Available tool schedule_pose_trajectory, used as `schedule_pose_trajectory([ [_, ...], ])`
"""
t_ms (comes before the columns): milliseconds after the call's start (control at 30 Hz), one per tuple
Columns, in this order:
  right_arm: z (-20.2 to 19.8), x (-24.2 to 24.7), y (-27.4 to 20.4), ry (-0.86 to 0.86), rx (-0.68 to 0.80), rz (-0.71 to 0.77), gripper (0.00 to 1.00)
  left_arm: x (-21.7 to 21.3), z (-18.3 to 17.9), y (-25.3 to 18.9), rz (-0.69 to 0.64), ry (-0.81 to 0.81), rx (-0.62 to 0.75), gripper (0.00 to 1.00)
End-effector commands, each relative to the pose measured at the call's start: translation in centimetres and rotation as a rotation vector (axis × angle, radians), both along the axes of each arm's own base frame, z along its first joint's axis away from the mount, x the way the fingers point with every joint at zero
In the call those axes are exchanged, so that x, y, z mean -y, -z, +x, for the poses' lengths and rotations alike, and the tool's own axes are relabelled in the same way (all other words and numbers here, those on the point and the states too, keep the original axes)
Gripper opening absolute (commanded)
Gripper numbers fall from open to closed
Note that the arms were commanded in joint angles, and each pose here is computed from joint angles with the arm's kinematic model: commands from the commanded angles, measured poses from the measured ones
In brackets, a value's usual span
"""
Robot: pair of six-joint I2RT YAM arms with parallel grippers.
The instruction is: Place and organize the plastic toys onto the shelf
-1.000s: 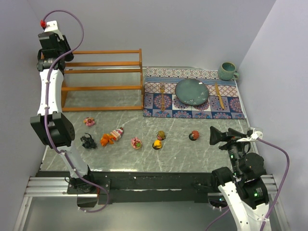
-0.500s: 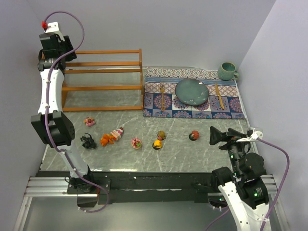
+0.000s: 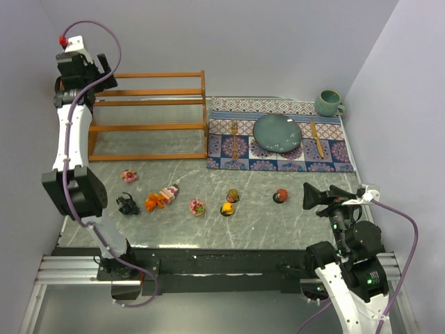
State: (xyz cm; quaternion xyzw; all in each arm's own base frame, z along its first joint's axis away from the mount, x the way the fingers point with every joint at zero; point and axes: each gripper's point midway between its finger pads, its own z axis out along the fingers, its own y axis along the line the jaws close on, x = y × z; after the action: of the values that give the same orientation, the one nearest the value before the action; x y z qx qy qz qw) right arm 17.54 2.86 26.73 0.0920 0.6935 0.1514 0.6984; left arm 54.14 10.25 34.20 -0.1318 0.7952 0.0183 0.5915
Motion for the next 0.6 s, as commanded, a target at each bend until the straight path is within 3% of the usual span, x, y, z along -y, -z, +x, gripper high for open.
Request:
schedule_pose_trajectory([
  [0,-2.6,0.7,-2.8,-0.006,0.185,0.037,1.00,2.4,-4.8,-6.7,-0.056,0.023,0.180,0.97],
  [300,-3.0,1.1,-3.2,0.013,0.214,0.047,1.00,11.2,-12.1,-5.2,-0.137,0.157,0.191,0.97],
  [567,-3.3,1.2,-3.4,0.014,0.226,0.053,1.00,20.1,-18.6,1.2,-0.215,0.310,0.070,0.97],
])
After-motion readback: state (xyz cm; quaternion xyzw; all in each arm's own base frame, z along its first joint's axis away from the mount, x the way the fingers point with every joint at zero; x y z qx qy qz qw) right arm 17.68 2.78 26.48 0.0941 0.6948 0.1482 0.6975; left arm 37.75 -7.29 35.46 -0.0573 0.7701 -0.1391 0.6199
